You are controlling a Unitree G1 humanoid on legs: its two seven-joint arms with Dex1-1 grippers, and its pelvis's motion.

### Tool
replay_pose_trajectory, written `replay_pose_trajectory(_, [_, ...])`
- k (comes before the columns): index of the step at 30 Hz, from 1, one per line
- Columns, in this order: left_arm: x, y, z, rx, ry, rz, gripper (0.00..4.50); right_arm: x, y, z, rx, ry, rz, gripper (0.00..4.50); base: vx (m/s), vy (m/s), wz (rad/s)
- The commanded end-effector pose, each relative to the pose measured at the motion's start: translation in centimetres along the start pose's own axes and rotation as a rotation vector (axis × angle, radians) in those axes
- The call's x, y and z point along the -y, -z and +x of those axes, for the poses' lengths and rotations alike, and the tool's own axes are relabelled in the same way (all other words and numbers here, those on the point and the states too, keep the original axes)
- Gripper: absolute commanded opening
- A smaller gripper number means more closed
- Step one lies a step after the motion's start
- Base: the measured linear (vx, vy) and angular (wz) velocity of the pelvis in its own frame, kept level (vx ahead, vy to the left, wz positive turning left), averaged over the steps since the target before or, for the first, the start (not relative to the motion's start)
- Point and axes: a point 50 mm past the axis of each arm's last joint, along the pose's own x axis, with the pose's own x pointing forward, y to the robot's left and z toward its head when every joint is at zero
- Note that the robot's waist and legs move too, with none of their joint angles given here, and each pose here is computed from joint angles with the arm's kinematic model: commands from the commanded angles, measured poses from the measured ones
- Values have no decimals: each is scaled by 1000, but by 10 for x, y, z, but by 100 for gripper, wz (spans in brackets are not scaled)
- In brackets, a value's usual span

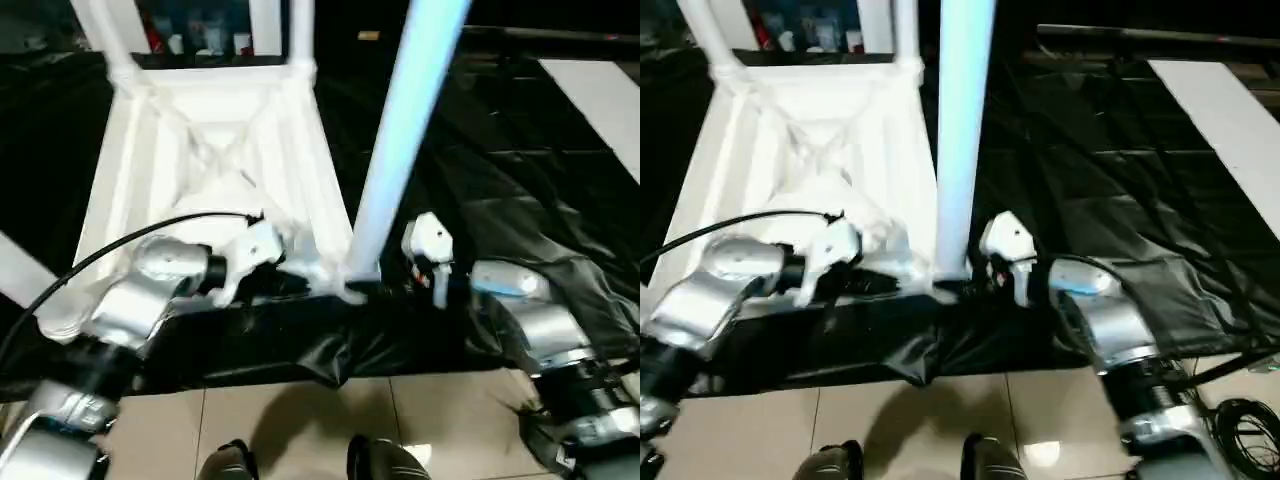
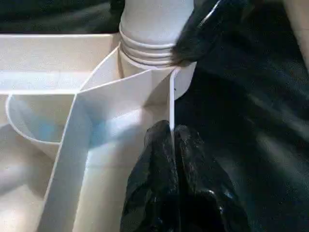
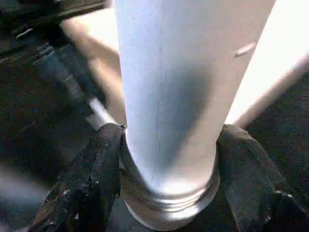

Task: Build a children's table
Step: Rotate leg to tighten

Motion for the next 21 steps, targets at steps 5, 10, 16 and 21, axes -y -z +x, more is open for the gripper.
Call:
replay_pose_trajectory(5, [-6,8,29,-34,-167,-118,0,4,13,10,28,370,176,259,0,0,0])
replay_pose_trajectory(10, [-17,-8,50,-30,-302,-151,0,1,20,29,10,637,297,259,0,0,0])
replay_pose_trajectory(16, [-20,-10,56,-54,-333,-121,0,-1,21,41,-50,678,253,259,0,0,0])
replay_pose_trajectory(21, [-17,-7,54,-61,-300,-98,0,-7,13,43,29,584,262,259,0,0,0])
